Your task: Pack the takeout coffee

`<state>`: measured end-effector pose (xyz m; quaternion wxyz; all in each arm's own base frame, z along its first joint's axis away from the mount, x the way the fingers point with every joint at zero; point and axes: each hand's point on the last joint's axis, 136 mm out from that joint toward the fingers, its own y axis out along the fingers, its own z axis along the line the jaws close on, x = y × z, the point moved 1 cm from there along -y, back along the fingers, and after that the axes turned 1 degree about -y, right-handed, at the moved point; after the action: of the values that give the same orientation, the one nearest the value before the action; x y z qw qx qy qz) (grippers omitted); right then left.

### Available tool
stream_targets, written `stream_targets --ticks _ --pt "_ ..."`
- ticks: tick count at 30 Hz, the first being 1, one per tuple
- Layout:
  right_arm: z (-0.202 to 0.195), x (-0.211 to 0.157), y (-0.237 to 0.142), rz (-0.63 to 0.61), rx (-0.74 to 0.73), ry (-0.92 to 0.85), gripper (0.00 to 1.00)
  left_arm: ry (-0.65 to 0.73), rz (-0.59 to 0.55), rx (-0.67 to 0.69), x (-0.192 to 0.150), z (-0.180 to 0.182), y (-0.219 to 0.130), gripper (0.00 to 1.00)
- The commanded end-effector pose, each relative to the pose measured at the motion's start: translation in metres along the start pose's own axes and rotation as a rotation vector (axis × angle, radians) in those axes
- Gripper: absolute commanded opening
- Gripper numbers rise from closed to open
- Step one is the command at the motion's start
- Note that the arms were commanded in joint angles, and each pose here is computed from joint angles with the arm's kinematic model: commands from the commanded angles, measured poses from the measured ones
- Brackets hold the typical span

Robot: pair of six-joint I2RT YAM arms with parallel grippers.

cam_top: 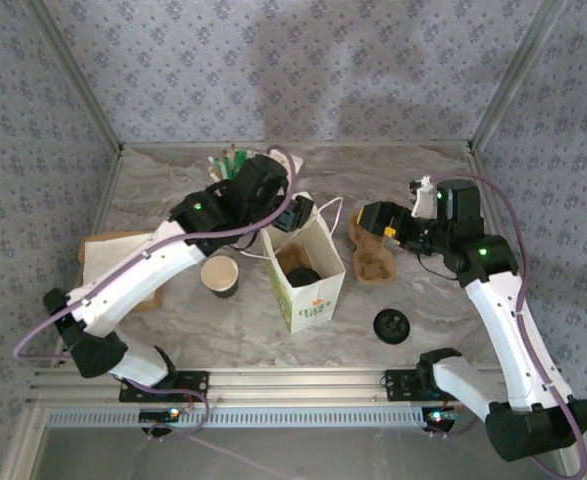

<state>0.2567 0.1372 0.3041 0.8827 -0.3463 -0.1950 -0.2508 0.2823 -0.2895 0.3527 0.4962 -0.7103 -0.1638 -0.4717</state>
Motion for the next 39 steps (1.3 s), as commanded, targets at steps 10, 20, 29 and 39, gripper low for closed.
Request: stream_targets --ticks 10,20,29,39 --pt "0.051 0.035 -0.025 -0.052 0.093 -0.114 1.00 -0.218 -0.145 0.060 -0.005 0.069 -0.077 0.99" --pt "0.123 0.050 -0.026 -0.042 0.212 -0.272 1.00 -0.581 -0.113 0.289 -0.062 0.174 -0.094 1.00" --pt "0.214 0.021 0.021 0.099 0.349 -0.464 1.00 -0.917 -0.045 0.489 -0.121 0.253 -0.088 1.00" --pt "0.270 -0.028 0.104 0.270 0.379 -0.606 1.00 -1.199 -0.004 0.805 -0.190 0.321 -0.098 0.99"
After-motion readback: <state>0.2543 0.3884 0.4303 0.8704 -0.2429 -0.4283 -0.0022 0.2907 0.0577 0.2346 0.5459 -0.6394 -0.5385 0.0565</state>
